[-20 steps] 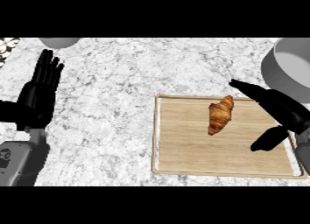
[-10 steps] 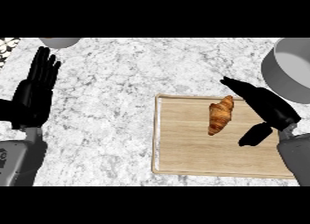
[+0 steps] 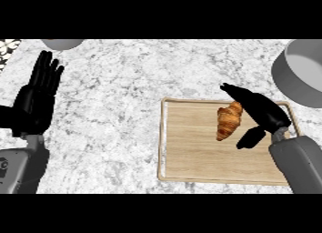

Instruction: Pick the croissant from the tray and place it in the pot

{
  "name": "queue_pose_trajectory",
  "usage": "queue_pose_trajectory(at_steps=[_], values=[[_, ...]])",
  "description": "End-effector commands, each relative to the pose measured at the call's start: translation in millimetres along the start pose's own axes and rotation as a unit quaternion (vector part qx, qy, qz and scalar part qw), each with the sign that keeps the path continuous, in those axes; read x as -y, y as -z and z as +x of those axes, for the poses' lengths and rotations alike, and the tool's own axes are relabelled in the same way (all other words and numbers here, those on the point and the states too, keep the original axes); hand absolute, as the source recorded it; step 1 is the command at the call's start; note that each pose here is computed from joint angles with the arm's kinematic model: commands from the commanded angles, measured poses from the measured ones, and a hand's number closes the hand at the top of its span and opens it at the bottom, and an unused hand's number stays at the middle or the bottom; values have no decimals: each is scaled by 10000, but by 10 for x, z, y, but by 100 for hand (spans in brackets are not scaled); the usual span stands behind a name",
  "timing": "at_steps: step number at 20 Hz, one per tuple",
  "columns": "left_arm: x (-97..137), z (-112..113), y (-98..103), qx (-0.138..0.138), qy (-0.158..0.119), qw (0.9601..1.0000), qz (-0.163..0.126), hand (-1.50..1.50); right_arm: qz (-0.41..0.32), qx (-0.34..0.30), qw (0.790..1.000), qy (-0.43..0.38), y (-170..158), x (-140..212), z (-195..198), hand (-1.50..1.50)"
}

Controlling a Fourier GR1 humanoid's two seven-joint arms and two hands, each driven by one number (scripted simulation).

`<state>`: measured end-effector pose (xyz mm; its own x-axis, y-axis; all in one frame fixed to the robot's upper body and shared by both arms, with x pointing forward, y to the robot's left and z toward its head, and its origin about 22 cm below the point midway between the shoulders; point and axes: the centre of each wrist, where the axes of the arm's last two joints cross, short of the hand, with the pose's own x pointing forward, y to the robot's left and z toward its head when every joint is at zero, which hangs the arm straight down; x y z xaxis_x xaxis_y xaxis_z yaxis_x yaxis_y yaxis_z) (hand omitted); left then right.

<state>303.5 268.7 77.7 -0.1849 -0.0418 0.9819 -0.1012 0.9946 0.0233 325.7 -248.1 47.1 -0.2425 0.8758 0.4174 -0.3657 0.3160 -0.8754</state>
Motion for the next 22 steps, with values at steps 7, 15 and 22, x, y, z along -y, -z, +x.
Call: queue_pose_trajectory(at_steps=[7,15,22], values=[[-19,88,65,-3,157,9999,-37,0,193,287,9993,136,280,-281,34,-150],[245,9,-41,-22,20,10000,20,0,-13,1043,9938,-398,417,-566,277,150],[184,-58,-56,-40,13,10000,22,0,-534,891,9925,-645,373,-514,273,150]])
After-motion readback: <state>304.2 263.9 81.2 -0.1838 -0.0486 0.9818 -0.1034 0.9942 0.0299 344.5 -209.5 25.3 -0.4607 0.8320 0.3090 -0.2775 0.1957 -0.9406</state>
